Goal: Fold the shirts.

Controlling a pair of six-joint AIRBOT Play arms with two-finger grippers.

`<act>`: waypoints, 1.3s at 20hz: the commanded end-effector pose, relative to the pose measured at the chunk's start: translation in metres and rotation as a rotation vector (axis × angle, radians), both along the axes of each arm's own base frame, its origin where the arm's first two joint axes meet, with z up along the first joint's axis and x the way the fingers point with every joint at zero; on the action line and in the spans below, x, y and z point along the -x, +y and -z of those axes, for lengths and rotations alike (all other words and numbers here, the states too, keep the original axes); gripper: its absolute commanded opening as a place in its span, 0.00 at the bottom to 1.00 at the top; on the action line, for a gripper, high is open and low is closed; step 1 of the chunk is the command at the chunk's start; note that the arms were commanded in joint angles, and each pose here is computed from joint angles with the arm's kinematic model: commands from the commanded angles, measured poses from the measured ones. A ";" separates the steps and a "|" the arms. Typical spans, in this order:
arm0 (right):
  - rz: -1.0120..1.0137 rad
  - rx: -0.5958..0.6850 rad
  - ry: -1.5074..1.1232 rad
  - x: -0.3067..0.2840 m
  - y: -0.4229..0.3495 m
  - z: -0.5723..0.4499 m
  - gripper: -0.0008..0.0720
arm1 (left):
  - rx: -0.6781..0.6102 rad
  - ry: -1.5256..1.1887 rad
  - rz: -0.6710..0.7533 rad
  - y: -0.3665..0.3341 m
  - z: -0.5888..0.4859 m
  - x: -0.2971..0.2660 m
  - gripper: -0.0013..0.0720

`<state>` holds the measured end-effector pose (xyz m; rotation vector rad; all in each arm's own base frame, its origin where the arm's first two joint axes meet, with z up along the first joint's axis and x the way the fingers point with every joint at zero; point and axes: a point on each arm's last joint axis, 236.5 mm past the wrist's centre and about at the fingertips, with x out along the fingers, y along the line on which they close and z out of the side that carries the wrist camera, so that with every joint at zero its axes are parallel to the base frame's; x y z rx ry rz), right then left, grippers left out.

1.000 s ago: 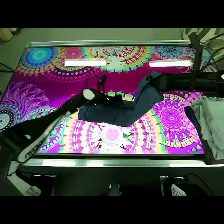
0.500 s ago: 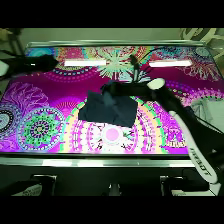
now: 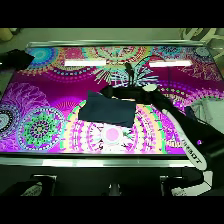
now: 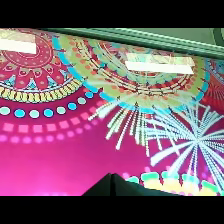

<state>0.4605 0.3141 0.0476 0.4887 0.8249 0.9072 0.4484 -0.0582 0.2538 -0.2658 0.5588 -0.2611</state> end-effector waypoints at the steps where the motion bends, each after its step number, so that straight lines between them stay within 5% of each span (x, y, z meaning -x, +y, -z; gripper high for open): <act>1: -0.048 0.402 0.159 0.028 -0.127 0.053 0.97 | -0.008 0.012 -0.002 0.002 0.005 0.002 0.05; 3: -0.055 0.605 0.394 0.069 -0.196 0.098 0.97 | -0.008 0.011 0.003 0.000 0.005 0.002 0.05; 11: 0.027 0.349 0.480 0.066 -0.122 0.149 0.93 | -0.007 0.014 0.071 -0.030 0.006 0.007 0.05; 12: 0.040 0.313 0.484 0.063 -0.112 0.148 0.82 | -0.007 0.013 0.077 -0.033 0.006 0.007 0.05; 14: 0.049 0.237 0.436 0.050 -0.102 0.134 0.06 | -0.008 0.013 0.086 -0.037 0.006 0.008 0.05; 18: 0.038 0.138 0.151 0.002 -0.144 0.039 0.04 | -0.008 0.014 0.087 -0.037 0.006 0.008 0.05; 26: 0.516 0.270 -0.001 0.017 -0.416 -0.112 0.04 | -0.030 0.005 0.100 -0.037 0.006 0.008 0.05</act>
